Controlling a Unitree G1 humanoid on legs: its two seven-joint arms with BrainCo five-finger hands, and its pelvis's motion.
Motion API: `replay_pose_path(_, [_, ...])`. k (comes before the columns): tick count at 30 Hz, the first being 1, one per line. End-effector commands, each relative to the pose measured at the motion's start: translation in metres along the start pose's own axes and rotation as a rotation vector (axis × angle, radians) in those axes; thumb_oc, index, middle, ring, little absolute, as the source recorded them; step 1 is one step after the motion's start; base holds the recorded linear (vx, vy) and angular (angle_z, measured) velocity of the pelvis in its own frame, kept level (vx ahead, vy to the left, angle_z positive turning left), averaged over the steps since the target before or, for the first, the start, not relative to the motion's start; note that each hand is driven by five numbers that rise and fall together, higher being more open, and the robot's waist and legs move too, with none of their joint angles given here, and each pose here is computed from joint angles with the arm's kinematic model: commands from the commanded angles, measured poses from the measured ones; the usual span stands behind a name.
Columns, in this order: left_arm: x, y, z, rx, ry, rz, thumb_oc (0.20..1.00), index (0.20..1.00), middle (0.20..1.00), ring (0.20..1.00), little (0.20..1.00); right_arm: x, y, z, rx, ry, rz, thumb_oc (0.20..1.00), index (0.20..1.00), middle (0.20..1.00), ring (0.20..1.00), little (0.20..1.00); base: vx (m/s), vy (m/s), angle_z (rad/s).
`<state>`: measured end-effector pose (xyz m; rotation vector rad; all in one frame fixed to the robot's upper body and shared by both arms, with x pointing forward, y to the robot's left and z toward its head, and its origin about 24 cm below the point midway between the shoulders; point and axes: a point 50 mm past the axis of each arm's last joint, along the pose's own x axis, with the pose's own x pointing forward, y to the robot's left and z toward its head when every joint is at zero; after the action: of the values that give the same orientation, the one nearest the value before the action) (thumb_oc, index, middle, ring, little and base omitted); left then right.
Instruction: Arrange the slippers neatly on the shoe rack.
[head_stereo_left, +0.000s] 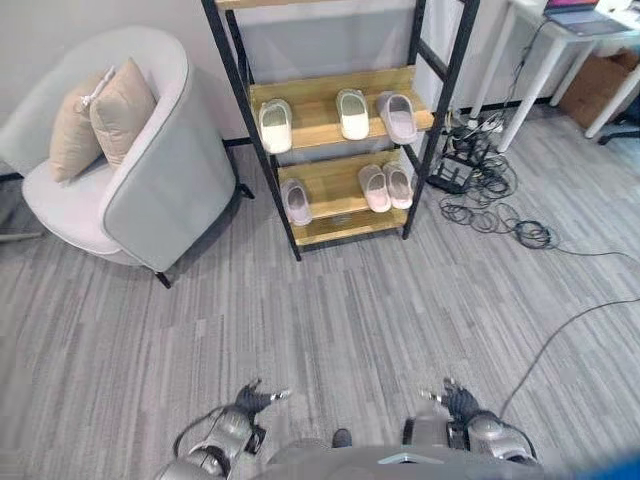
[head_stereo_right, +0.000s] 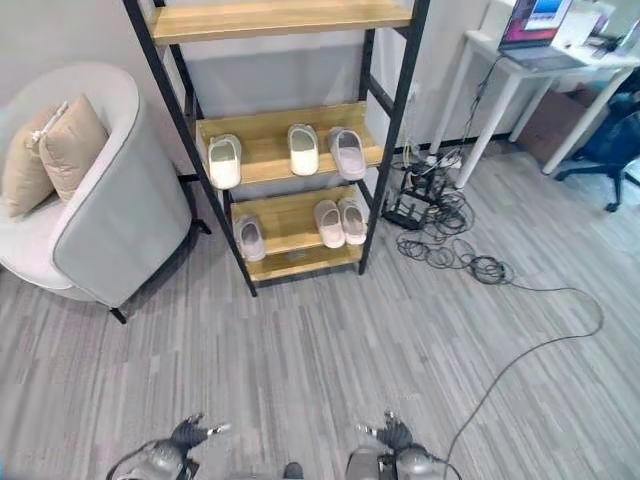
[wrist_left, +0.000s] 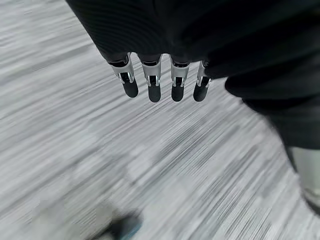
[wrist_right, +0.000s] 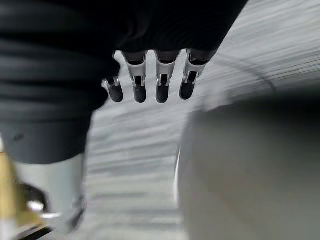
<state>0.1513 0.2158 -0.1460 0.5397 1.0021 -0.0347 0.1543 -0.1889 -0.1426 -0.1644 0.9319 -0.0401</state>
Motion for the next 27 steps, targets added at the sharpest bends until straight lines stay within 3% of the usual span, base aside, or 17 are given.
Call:
replay_pose_path(1, [-0.005, 0.013, -0.020, -0.160, 0.025, 0.093, 1.000, 1.000, 1.000, 1.000, 1.000, -0.012, -0.006, -0.034, 0.011, 0.070, -0.002, 1.000, 1.000, 1.000, 1.000, 1.000, 0.29, -0.141, 0.78])
replay_pose_path(7, [-0.017, -0.010, -0.059, -0.135, 0.176, 0.015, 1.000, 1.000, 1.000, 1.000, 1.000, -0.024, -0.012, -0.062, -0.007, 0.136, -0.013, 1.000, 1.000, 1.000, 1.000, 1.000, 0.24, -0.342, 0.32])
replay_pose_path(12, [-0.013, -0.017, -0.041, -0.173, 0.124, 0.020, 1.000, 1.000, 1.000, 1.000, 1.000, -0.023, -0.017, -0.053, -0.016, 0.083, -0.041, 1.000, 1.000, 1.000, 1.000, 1.000, 0.06, -0.260, 0.75])
replay_pose_path(16, [-0.007, -0.017, -0.019, -0.207, 0.063, 0.043, 1.000, 1.000, 1.000, 1.000, 1.000, -0.016, -0.010, -0.027, -0.083, -0.018, -0.029, 1.000, 1.000, 1.000, 1.000, 1.000, 0.03, -0.008, 0.73])
replay_pose_path(24, [-0.018, -0.025, -0.055, -0.131, 0.193, 0.017, 1.000, 1.000, 1.000, 1.000, 1.000, -0.010, -0.005, -0.011, -0.119, -0.066, -0.020, 1.000, 1.000, 1.000, 1.000, 1.000, 0.12, 0.147, -0.23])
replay_pose_path(25, [-0.017, -0.012, -0.059, -0.109, 0.182, 0.020, 1.000, 1.000, 1.000, 1.000, 1.000, -0.014, -0.038, -0.011, -0.098, -0.081, -0.071, 1.000, 1.000, 1.000, 1.000, 1.000, 0.10, 0.125, -0.04])
replay_pose_path(27, [-0.014, -0.002, -0.054, -0.062, 0.153, 0.016, 1.000, 1.000, 1.000, 1.000, 1.000, -0.010, -0.052, -0.002, -0.040, -0.088, -0.109, 1.000, 1.000, 1.000, 1.000, 1.000, 0.07, 0.076, 0.25])
